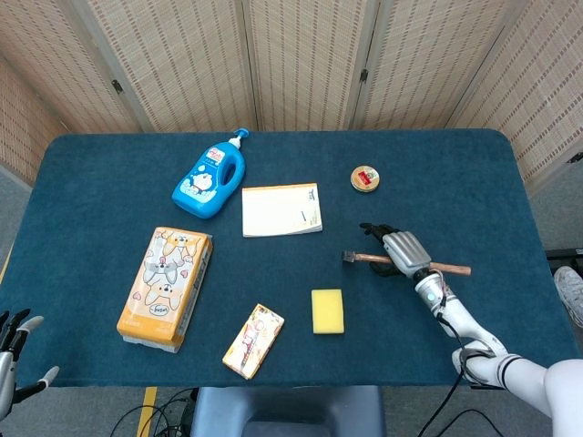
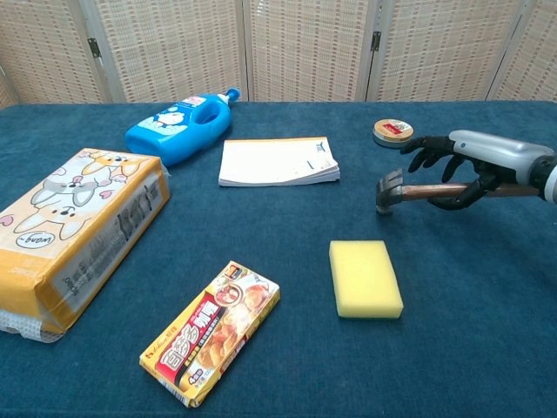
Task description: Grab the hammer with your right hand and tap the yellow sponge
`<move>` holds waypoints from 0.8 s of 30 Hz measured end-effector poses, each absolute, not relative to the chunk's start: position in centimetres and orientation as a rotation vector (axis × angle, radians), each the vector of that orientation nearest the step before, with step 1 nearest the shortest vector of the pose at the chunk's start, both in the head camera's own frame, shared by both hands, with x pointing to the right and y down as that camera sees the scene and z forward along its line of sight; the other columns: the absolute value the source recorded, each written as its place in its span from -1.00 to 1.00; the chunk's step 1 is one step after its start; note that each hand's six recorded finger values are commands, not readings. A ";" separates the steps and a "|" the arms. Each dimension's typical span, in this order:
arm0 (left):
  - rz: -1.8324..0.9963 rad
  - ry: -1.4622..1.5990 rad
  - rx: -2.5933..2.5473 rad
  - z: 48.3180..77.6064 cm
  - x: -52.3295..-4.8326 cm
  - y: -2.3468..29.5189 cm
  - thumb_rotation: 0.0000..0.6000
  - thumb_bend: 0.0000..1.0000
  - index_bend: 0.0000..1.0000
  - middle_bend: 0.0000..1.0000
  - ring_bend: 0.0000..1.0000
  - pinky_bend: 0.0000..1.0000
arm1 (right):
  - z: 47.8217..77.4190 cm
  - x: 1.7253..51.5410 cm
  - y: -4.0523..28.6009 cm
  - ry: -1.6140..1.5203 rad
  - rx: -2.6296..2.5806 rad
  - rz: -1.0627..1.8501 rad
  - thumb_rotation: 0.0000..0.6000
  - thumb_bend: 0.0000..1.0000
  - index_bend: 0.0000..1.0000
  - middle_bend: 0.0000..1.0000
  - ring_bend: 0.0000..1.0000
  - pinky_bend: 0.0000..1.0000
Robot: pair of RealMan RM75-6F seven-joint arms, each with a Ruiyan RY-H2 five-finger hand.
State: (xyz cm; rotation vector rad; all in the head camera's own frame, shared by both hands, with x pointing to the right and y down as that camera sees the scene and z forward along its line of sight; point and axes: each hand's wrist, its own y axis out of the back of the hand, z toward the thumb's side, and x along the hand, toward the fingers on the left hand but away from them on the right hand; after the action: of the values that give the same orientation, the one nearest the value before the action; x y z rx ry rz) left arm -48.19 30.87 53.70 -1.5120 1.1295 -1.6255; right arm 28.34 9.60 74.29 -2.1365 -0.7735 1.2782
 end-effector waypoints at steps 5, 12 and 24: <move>-1.618 1.130 -1.518 54.0 -48.1 30.6 1.00 -0.60 -0.54 -0.69 -0.89 -0.68 | 72.2 30.4 9.1 -0.796 -2.080 1.250 1.00 -0.50 -0.88 -0.67 -0.73 -0.44; -1.593 1.134 -1.532 54.5 -47.6 30.0 1.00 -0.60 -0.54 -0.69 -0.89 -0.68 | 67.5 34.6 10.5 -0.791 -1.965 1.232 1.00 -0.50 -0.88 -0.56 -0.73 -0.45; -1.518 1.135 -1.558 55.1 -46.0 28.9 1.00 -0.60 -0.54 -0.69 -0.89 -0.68 | 59.3 42.7 16.7 -0.904 -1.728 1.356 1.00 -0.50 -0.84 -0.44 -0.72 -0.45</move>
State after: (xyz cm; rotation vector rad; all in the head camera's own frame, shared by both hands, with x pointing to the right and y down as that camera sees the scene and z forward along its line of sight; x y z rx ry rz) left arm -46.01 28.90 55.13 -1.5583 1.1347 -1.5177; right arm 42.66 16.71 59.30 -1.7284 -0.9045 1.3556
